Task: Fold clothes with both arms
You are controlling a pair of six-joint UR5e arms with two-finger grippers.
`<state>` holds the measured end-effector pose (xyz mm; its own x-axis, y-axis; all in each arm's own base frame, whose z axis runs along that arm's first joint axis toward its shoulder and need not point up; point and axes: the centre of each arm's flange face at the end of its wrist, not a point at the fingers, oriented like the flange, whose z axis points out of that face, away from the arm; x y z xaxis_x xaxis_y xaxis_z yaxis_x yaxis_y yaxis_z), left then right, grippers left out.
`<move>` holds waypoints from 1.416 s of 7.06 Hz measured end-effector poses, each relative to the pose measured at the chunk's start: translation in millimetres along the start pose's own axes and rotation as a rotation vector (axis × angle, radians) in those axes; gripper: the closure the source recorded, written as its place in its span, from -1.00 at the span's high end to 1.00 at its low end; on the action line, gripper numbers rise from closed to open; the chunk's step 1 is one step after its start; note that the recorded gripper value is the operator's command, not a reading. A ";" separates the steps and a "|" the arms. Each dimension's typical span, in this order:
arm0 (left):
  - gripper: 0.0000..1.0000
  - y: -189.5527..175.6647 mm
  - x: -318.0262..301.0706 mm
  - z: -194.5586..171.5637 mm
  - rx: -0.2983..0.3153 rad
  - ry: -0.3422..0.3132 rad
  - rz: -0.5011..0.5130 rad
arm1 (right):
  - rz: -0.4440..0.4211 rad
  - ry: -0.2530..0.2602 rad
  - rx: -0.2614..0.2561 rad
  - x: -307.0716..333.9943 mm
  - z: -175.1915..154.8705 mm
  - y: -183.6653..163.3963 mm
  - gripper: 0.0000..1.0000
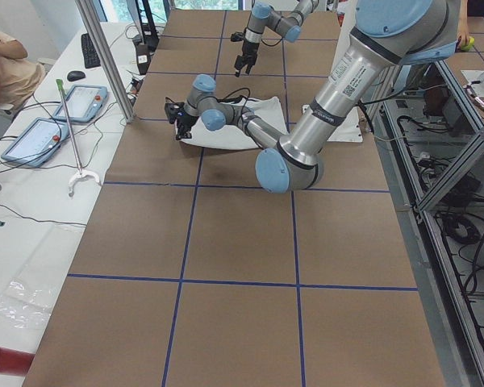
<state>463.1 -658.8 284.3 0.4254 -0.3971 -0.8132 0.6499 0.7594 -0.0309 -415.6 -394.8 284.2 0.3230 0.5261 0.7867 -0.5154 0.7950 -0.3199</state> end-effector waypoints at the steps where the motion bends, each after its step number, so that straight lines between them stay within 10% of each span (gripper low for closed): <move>1: 0.14 -9.2 12.9 10.1 0.008 0.014 -0.004 | 0.000 -0.008 -0.001 -4.5 -1.1 1.8 1.00; 5: 0.15 3.1 7.2 -20.8 -0.144 0.113 0.029 | -0.041 0.005 -0.007 -47.0 28.0 27.9 1.00; 10: 0.15 2.1 -17.5 -51.2 -0.182 0.163 0.107 | -0.619 0.247 -0.085 -88.6 59.5 118.4 1.00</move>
<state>424.8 -623.8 268.7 0.3688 -0.2326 -0.8999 0.4762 0.8787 -0.0320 -552.5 -365.3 208.1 0.7164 0.0116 0.6976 -0.1156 0.9880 0.1023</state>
